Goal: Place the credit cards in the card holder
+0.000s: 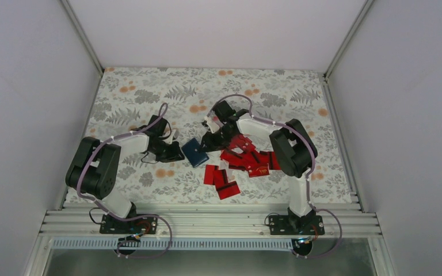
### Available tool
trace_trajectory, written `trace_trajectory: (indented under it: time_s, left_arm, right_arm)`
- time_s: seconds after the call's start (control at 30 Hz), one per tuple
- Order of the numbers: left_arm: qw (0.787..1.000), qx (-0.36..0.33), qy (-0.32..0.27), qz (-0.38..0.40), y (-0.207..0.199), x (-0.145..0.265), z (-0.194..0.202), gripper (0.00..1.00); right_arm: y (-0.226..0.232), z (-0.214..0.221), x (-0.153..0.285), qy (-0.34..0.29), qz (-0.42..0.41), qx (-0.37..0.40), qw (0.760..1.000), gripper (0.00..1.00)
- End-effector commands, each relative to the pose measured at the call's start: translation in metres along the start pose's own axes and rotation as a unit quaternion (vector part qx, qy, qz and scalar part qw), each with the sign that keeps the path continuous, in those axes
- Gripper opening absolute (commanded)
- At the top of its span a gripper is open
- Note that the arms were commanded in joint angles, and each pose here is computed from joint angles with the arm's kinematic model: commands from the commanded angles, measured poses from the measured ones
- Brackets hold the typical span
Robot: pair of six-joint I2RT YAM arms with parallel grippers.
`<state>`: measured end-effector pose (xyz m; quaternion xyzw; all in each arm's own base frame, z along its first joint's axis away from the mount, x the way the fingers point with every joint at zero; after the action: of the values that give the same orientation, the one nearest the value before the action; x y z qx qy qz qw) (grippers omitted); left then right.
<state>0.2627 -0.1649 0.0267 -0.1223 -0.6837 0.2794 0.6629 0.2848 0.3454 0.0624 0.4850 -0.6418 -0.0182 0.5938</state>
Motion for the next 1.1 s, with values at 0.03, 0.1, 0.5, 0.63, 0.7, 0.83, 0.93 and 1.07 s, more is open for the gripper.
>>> trace_trajectory:
  time_s: [0.03,0.1,0.5,0.63,0.7,0.83,0.93,1.07]
  left_arm:
    - [1.0,-0.019,-0.009,0.004,-0.005,-0.002,-0.01,0.16]
    - [1.0,-0.019,-0.009,0.005,-0.006,-0.003,-0.011,0.16]
    - [0.999,-0.029,0.006,0.039,-0.019,-0.02,-0.022,0.14]
    - [0.997,-0.025,0.015,0.068,-0.028,-0.024,-0.024,0.14]
    - [0.996,-0.027,0.019,0.08,-0.033,-0.025,-0.025,0.13]
    - [0.994,-0.022,0.021,0.109,-0.042,-0.017,-0.027,0.13]
    - [0.991,-0.013,0.033,0.126,-0.043,-0.019,-0.024,0.14]
    - [0.991,-0.006,0.037,0.129,-0.037,-0.021,-0.024,0.13]
  right_arm:
    - [0.008,0.003,0.006,-0.009,-0.009,0.014,1.0,0.45]
    - [0.012,0.004,0.005,-0.008,-0.022,0.017,1.0,0.45]
    - [0.04,-0.011,0.01,-0.024,-0.094,0.031,0.995,0.44]
    - [0.048,-0.023,0.011,-0.033,-0.115,0.023,0.993,0.43]
    - [0.055,-0.034,0.015,-0.042,-0.129,0.025,0.99,0.43]
    - [0.061,-0.046,0.01,-0.042,-0.137,0.03,0.989,0.43]
    - [0.064,-0.046,-0.001,-0.029,-0.139,0.033,0.989,0.43]
    - [0.058,-0.043,-0.017,-0.015,-0.137,0.023,0.99,0.42]
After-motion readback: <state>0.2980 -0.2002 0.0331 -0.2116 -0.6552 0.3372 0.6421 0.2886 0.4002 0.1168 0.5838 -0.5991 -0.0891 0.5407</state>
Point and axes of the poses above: each gripper's point midway between its finger pads, its own x axis back along the fingers, its own y axis along the line the jaws close on, z = x × y, the point moved 1 cm from there along x, back along the fingers, and after that the axes turned 13 degrees about x, right-handed, at the moved point
